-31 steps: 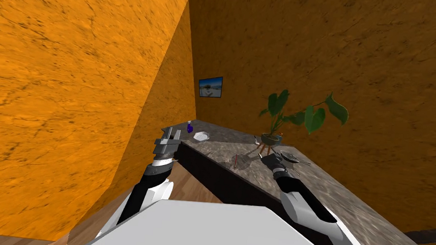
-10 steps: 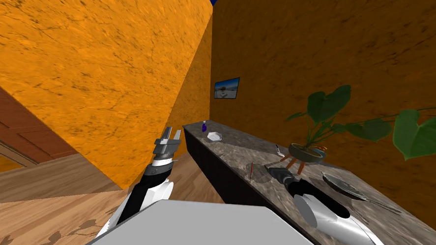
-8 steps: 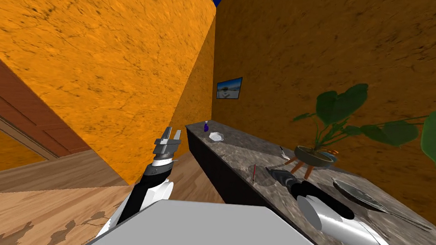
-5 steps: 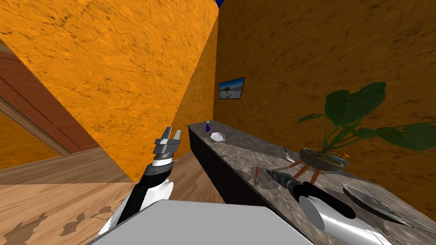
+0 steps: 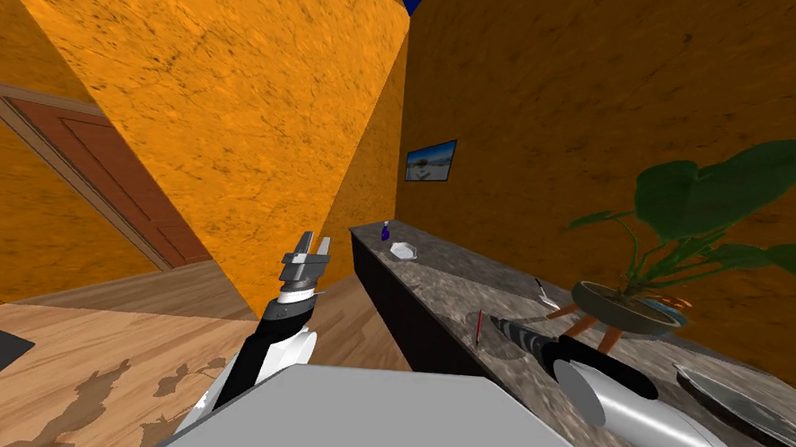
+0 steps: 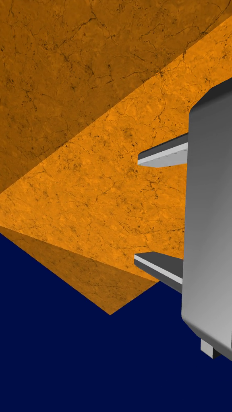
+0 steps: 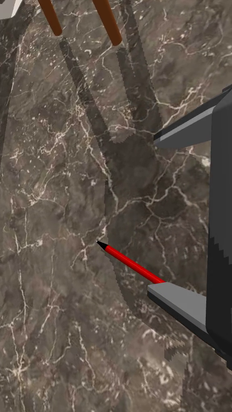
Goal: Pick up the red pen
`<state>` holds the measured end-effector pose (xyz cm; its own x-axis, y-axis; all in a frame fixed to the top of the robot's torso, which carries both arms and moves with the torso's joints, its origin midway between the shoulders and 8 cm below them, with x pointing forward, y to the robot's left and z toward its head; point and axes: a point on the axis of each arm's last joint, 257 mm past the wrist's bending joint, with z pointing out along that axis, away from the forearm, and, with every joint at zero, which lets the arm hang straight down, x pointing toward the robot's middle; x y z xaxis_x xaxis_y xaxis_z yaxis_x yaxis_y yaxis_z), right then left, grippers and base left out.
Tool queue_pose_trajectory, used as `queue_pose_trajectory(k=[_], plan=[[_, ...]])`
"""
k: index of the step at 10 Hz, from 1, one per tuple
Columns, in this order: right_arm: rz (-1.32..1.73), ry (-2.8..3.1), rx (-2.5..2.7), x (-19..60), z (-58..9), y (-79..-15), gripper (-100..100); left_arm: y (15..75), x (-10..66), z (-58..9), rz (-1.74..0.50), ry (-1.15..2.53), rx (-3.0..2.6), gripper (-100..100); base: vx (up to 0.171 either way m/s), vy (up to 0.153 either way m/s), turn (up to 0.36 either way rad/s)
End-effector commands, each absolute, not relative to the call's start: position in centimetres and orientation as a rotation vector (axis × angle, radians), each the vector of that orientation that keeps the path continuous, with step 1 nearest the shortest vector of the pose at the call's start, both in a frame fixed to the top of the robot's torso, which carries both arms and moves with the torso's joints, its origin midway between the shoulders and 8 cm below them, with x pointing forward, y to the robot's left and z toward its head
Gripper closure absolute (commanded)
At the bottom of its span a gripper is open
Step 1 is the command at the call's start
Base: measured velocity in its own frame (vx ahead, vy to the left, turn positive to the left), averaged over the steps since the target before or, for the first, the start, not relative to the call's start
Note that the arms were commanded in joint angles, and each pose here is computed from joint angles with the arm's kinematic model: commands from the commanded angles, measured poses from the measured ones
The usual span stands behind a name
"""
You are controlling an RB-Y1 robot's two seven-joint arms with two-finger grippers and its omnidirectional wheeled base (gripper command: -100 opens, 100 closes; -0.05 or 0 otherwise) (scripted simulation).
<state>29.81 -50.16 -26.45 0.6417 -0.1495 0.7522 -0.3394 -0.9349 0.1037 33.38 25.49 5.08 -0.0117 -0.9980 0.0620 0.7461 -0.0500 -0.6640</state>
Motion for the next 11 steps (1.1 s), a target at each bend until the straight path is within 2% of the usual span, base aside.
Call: queue_pose_trajectory(k=[1, 11], plan=[[1.131, -0.501, 2.666, 28.8, -27.2, -50.4, -100, 25.5, 33.4, 5.1, -1.528, 0.529, -0.615, 0, 0.014, 0.014, 0.233], [0.863, -0.921, 2.791, 23.9, -30.5, -49.7, -100, 25.5, 33.4, 5.1, -1.528, 0.529, -0.615, 0, 0.01, 0.006, 0.094]])
